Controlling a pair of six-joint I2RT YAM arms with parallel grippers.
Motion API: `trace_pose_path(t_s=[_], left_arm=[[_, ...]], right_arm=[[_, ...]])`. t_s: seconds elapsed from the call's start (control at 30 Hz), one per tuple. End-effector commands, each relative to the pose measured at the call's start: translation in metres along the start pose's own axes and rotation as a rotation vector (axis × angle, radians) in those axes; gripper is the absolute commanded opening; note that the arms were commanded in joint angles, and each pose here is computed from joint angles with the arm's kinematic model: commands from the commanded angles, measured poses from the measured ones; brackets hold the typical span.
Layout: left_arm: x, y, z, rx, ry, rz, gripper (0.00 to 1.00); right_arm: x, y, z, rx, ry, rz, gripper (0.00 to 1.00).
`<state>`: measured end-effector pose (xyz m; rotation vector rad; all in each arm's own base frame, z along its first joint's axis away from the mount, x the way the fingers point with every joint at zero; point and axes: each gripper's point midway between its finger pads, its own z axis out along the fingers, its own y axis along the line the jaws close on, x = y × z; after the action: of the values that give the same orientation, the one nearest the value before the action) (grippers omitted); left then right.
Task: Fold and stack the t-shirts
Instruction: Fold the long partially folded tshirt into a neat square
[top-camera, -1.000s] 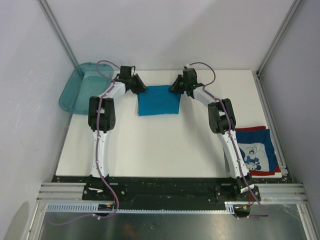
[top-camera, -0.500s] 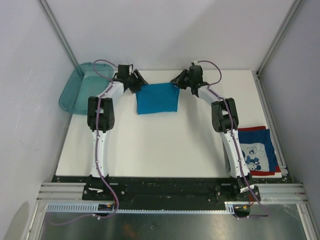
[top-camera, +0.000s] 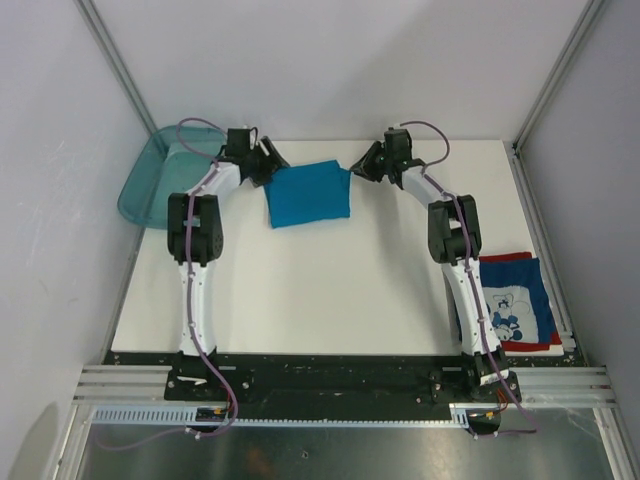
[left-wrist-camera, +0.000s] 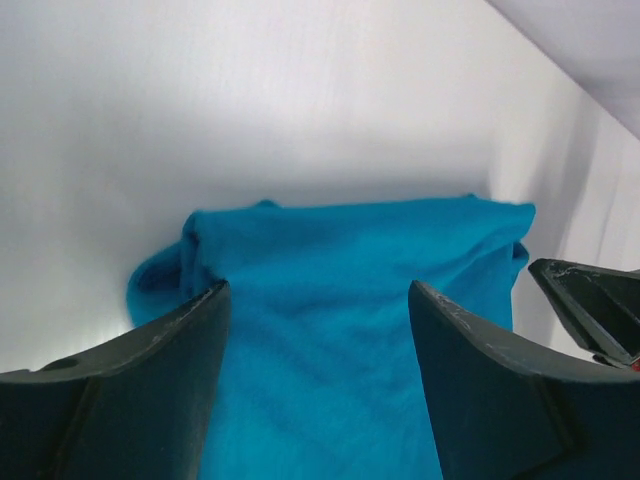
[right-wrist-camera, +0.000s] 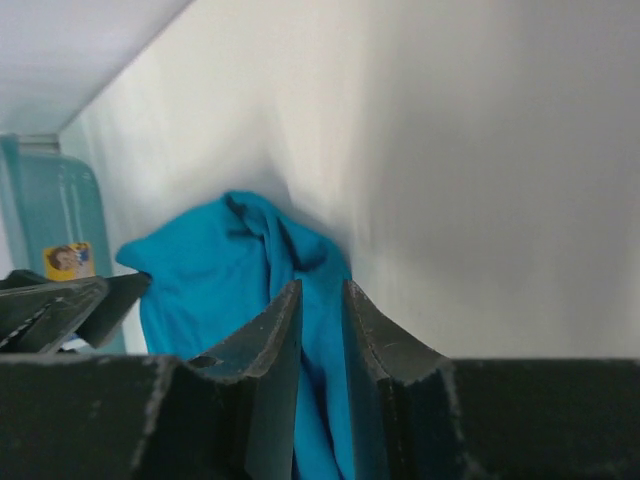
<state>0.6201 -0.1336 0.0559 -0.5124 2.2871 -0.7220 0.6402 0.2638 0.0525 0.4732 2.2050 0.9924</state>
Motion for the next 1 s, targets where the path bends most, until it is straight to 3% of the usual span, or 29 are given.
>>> trace_pose_path(t_s=[0.0,0.3,0.47,0.8,0.97], left_arm=[[-0.032,-0.036,-0.062,0.035,-0.096,0.074,0.76],[0.028,-0.019,-0.112,-0.045,-0.027,0.021,0.63],[0.071,0.006,-0.119,-0.114,0.037,-0.002,0.52],[0.109,0.023,-0.097,-0.145,0.139,0.004,0.54],[0.116,0.031,-0.092,-0.171,0.149,0.006,0.5]], right_arm=[[-0.027,0.047,-0.059,0.026,-0.037,-0.105,0.27],[0.046,0.023,-0.092,0.07,0.108,-0.157,0.41],[0.078,0.022,-0.094,0.085,0.167,-0.207,0.43],[0.11,0.013,-0.085,0.133,0.215,-0.246,0.42],[0.118,0.005,-0.084,0.173,0.23,-0.246,0.38]])
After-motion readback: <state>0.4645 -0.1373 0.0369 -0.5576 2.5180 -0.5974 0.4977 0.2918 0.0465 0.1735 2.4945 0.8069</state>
